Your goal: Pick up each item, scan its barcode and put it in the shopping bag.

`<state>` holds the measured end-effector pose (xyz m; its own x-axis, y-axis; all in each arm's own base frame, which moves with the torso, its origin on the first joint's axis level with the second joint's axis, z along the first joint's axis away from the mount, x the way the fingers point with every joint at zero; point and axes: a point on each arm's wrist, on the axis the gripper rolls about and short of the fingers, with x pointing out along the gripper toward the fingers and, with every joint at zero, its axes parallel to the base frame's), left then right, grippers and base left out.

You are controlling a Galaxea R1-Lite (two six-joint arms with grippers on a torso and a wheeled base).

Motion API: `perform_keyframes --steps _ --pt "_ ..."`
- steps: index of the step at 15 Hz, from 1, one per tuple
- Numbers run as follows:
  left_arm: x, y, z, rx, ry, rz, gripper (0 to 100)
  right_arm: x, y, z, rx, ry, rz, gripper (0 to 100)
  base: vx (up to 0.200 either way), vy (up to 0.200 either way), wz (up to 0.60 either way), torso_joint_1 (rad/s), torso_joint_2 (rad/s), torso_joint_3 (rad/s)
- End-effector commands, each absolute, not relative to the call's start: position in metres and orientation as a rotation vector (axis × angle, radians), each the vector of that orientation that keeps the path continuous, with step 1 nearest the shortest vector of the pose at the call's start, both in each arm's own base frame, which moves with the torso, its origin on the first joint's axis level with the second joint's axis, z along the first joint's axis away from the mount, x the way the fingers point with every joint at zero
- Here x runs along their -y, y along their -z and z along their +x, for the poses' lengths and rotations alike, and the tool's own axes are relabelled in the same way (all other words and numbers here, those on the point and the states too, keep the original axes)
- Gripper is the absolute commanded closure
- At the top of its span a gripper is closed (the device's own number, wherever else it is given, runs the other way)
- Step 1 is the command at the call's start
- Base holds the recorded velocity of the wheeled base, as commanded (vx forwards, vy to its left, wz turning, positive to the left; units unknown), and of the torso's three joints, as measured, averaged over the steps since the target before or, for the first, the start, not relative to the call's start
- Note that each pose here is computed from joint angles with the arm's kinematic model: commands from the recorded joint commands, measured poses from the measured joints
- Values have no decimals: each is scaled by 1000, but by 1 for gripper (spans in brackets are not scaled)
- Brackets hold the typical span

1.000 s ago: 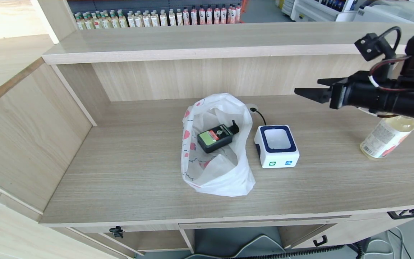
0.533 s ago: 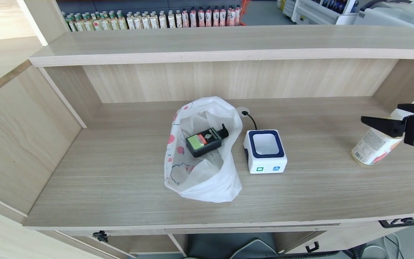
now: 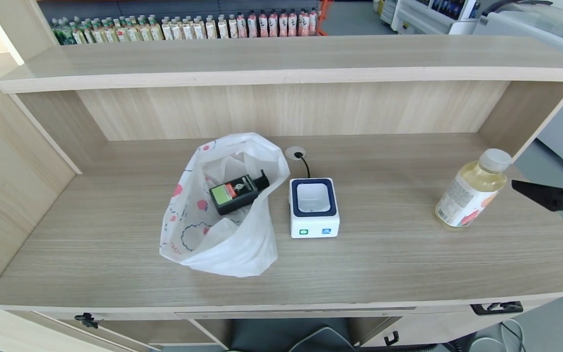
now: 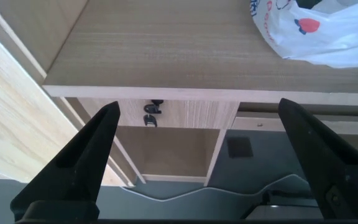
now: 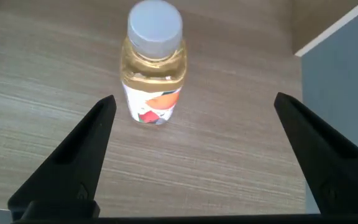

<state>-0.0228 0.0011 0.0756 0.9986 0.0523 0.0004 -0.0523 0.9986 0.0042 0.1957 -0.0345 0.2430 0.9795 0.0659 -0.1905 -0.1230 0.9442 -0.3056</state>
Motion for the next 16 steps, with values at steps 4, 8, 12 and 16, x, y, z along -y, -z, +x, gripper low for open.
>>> perform_keyframes --steps 4,8,12,16 --pt "-1 -76 -23 1 -54 3 0 30 -228 179 -237 -117 -304 0 0 -200 0 4 2 6" --pt "-1 -75 -23 0 -54 5 0 23 -224 164 -278 -150 -292 0 0 -200 0 4 5 4" --pt "-1 -76 -23 1 -54 1 0 18 -222 166 -279 -185 -283 0 0 -200 0 2 4 1" --pt "-1 -76 -23 2 -54 -2 0 -4 -212 162 -300 -327 -196 0 0 0 0 0 0 0"
